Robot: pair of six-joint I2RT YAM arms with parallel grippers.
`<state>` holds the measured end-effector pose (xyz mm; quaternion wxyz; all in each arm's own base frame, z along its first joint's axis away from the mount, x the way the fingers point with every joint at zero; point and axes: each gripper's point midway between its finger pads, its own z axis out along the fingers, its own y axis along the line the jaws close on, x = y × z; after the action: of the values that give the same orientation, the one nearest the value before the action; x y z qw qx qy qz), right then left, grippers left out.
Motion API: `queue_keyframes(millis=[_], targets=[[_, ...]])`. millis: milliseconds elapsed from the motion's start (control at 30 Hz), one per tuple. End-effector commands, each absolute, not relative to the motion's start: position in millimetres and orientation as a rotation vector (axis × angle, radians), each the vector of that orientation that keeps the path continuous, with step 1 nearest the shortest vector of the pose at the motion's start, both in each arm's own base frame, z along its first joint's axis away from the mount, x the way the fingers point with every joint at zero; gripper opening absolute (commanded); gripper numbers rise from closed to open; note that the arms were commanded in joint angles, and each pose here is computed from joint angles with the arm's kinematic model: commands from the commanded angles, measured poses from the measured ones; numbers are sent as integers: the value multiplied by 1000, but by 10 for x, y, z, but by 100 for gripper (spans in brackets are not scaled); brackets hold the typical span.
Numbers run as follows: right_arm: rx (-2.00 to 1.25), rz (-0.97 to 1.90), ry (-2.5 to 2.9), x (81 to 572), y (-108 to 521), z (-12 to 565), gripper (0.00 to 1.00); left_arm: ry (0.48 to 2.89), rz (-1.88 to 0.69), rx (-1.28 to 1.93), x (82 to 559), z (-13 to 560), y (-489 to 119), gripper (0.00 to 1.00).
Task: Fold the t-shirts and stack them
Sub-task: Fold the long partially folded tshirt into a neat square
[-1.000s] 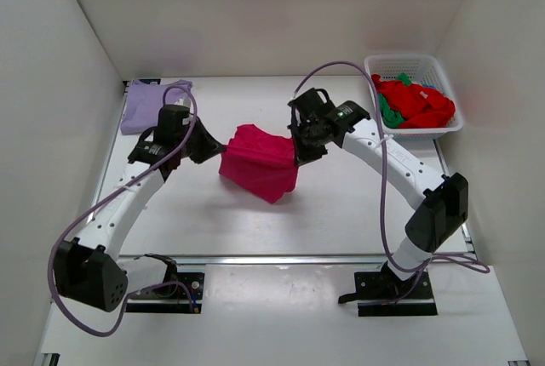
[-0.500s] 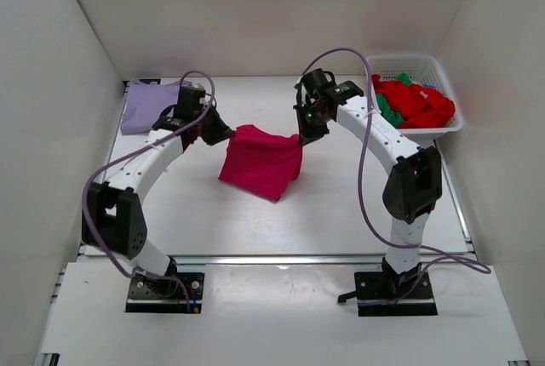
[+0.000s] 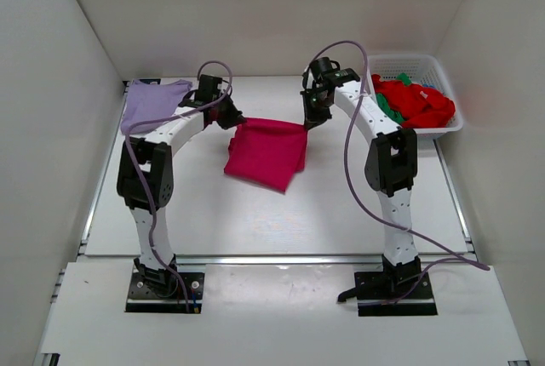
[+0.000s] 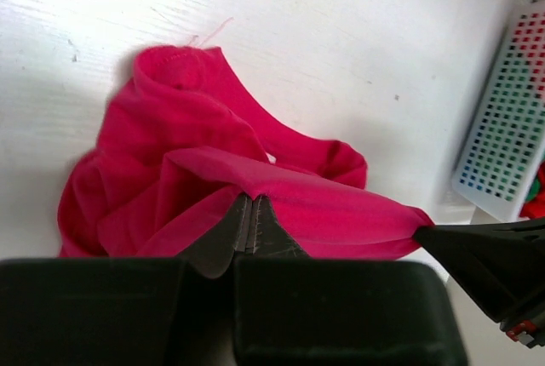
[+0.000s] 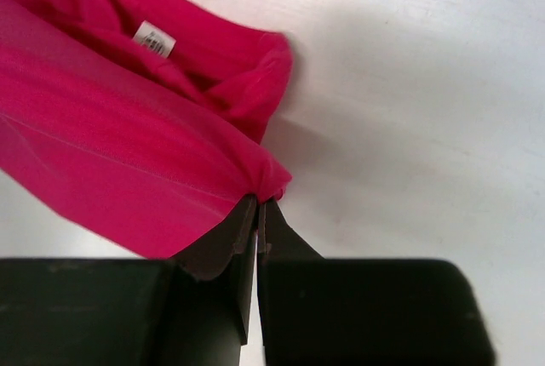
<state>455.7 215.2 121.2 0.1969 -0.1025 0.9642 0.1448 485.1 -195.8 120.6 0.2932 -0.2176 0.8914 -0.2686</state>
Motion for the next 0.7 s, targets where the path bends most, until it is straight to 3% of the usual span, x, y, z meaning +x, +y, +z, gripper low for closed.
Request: queue_keyframes(millis=[0,300,667], targets=[[-290,415,2676,4738,2096,1191,1,2291,-738,-570,5117,1389,-1966,0],[-296,408,2671,4978,2186,916,0,2304,-686,-581,5312,1188,-1950,0],[-338,368,2526,5202,2356,1192,1,2247,-707,-645,5160,1196,-1709,0]])
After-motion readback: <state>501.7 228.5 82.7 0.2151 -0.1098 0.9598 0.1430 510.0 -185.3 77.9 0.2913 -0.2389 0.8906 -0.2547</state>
